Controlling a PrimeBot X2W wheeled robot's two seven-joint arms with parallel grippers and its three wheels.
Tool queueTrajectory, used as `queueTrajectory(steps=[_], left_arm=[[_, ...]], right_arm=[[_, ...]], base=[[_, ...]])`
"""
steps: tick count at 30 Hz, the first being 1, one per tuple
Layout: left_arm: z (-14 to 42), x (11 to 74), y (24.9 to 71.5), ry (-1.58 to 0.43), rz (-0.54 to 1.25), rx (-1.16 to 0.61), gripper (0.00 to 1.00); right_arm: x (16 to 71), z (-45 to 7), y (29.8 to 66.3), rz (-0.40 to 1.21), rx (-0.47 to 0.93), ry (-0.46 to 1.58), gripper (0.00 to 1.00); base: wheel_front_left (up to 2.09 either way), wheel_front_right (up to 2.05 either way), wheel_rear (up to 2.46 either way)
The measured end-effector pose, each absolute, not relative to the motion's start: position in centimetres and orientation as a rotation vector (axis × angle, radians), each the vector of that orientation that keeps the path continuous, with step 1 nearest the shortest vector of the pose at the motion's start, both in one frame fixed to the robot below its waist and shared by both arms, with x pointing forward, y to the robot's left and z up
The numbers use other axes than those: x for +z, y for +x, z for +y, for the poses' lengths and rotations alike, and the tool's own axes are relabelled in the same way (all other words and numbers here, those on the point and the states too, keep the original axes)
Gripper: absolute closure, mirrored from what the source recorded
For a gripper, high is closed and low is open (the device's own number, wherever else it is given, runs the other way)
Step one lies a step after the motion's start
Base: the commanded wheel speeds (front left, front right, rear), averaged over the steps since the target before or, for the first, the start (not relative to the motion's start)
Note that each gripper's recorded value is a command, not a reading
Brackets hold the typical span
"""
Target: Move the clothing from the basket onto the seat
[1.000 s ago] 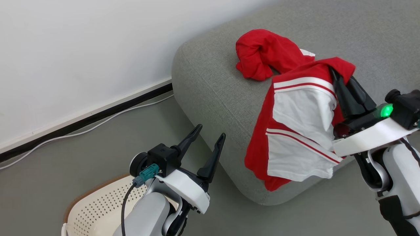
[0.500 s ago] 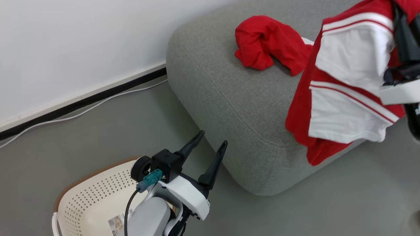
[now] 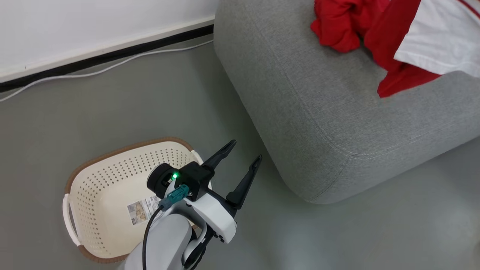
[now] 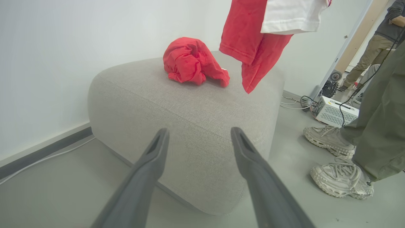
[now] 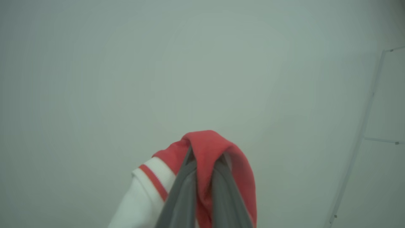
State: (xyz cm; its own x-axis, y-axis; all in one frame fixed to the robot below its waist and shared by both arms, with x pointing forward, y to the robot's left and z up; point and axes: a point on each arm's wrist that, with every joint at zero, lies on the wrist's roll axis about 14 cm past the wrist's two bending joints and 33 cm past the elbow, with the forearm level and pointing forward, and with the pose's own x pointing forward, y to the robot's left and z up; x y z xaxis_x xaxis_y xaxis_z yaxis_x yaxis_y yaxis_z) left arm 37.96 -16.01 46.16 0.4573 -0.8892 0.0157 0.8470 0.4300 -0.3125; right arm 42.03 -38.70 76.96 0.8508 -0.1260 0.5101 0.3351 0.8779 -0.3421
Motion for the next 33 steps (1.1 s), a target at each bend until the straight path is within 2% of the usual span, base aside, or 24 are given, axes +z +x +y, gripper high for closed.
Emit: queueTrajectory(steps=[9,16,20,26,33], left_arm=[[-14.1,43.0,40.4,-0.301,0.213,-1.035,0.0],[-12.9,40.5,41.7,-0.309,0.261,-1.001,0.0],[-12.3,39.2,42.1,-0.313,0.284,-0.987,0.0],[-10.8,36.2,42.6,-0.312,0.345,-0.95,0.0],[-9.7,33.5,43.0,-0.318,0.399,-0.916,0.0]], right_arm=[[76.8,-41.2,47.8,-0.438,-0.316,-0.503,1.0],[78.0,-45.0,50.6,-0.414,-0.446,-0.556,1.0],[77.0,-46.7,52.4,-0.372,-0.507,-0.569,1.0],[71.8,-47.5,56.4,-0.297,-0.547,-0.495,1.0],[62.9,-40.2,63.5,-0.212,-0.364,-0.353,1.0]], base=[[0.0,0.0,0.0],[0.0,0.0,0.0],[0.0,0.0,0.0],[0.0,0.0,0.0],[0.0,0.0,0.0]])
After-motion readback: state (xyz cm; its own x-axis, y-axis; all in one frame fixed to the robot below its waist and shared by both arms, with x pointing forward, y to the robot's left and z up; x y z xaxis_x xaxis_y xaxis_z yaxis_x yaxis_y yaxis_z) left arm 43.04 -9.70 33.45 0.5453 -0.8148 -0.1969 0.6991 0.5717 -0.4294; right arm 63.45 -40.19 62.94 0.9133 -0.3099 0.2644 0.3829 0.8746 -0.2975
